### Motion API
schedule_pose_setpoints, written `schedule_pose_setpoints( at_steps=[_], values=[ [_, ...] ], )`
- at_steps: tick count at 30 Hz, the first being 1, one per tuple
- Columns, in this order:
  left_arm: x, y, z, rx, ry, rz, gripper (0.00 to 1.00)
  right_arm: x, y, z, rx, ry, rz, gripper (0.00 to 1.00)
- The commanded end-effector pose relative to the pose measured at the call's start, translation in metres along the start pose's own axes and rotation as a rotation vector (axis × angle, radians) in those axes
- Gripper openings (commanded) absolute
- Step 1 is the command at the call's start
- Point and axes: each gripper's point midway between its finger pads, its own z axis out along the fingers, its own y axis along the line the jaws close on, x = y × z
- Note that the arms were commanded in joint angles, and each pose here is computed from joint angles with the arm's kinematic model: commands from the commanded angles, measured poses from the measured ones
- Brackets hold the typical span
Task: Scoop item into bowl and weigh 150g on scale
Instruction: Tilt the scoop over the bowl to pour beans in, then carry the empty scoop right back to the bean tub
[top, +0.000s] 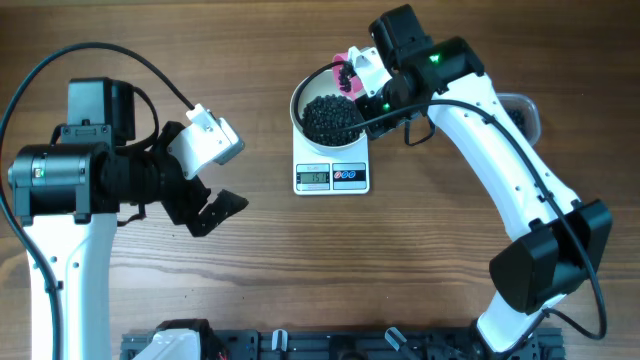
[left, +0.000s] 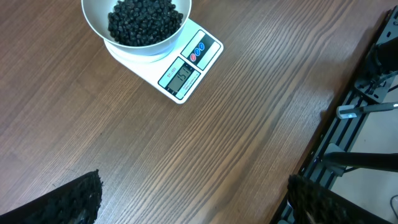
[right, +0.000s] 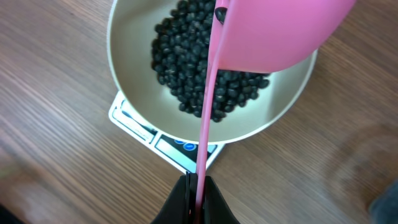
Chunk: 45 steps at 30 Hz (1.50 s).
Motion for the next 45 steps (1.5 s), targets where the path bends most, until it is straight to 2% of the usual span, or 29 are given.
schedule_pose_setpoints(
  at_steps=[1, 14, 27, 30, 36, 45],
  values=[
    [-0.004, -0.001, -0.006, -0.014, -0.018, 0.017, 1.00, -0.010, 0.019, -0.019, -0.075, -0.063, -0.005, 0.04],
    [-0.004, -0.001, -0.006, -0.014, -0.018, 0.017, 1.00, -0.012, 0.031, -0.021, -0.161, -0.071, 0.039, 0.04],
    [-0.004, -0.001, -0.006, -0.014, -0.018, 0.017, 1.00, 0.012, -0.033, -0.045, -0.104, -0.055, 0.145, 0.04],
    [-0.004, -0.001, -0.006, -0.014, -0.018, 0.017, 1.00, 0.027, -0.055, -0.059, -0.075, -0.046, 0.177, 0.04],
    [-0.004, -0.001, -0.006, -0.014, -0.018, 0.017, 1.00, 0.081, -0.108, -0.082, 0.131, 0.090, 0.278, 0.04],
    [-0.004, -0.001, -0.006, -0.014, -0.018, 0.017, 1.00, 0.135, -0.151, -0.106, 0.344, 0.265, 0.351, 0.04]
  ],
)
